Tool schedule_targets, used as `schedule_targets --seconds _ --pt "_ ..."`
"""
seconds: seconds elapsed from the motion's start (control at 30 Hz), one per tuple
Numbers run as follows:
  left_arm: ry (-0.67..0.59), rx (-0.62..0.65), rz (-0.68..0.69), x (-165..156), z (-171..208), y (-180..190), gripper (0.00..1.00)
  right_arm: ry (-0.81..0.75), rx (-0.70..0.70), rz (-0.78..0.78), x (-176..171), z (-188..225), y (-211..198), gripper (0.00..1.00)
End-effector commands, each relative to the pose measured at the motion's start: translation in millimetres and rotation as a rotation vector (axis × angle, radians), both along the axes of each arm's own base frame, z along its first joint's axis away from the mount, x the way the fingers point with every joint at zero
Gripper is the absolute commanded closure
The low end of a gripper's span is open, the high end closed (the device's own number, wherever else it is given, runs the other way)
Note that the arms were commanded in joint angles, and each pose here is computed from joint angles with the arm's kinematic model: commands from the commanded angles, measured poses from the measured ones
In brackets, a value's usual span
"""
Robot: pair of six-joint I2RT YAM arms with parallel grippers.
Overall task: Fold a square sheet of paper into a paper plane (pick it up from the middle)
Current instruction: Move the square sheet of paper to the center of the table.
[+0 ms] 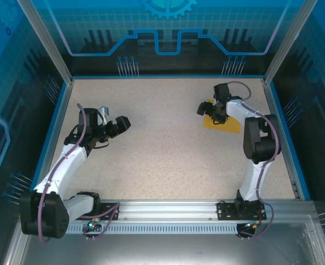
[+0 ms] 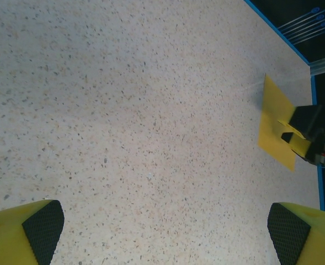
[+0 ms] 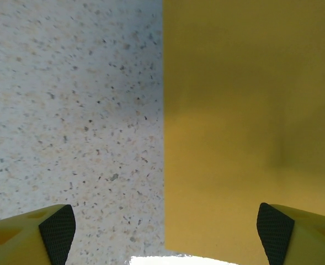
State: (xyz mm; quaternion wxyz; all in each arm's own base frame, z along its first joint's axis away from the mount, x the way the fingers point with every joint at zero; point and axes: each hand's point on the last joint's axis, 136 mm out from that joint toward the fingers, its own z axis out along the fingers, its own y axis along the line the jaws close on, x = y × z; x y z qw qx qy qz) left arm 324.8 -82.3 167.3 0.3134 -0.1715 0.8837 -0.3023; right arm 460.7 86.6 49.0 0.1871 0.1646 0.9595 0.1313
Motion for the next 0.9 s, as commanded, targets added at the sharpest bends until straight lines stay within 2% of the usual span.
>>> schedule_targets --seconds 0.0,0.07,0.17,0.3,0.63,0.7,0.87 --pt "-0.022 -0.024 -0.044 2.0 7.8 -6.7 0.02 0.065 0.047 0.005 -6.0 -9.7 8.9 0.11" --pt "-0.021 -0.03 -0.04 2.5 6.8 -6.9 0.01 0.123 0.05 0.014 -15.4 -22.6 12.8 0.15" --pt "-0.001 -0.03 -0.044 -0.3 3.9 -7.8 0.02 0.163 0.032 0.033 -30.8 -38.5 19.5 0.14" --pt "0.021 -0.014 -0.047 -6.5 -1.2 -6.2 0.02 0.205 -0.025 0.066 -50.7 -40.0 22.8 0.14" --pt "0.067 -0.043 -0.044 -28.4 -3.5 -8.2 0.01 0.272 -0.027 0.199 -63.5 -41.1 46.3 0.15" --pt "0.08 -0.054 -0.061 -34.2 -0.1 -11.1 0.01 0.291 0.017 0.23 -66.4 -46.3 58.1 0.16" --pt "0.078 -0.055 -0.078 -50.1 9.5 -12.4 0.02 0.326 -0.014 0.285 -87.8 -69.3 78.9 0.17"
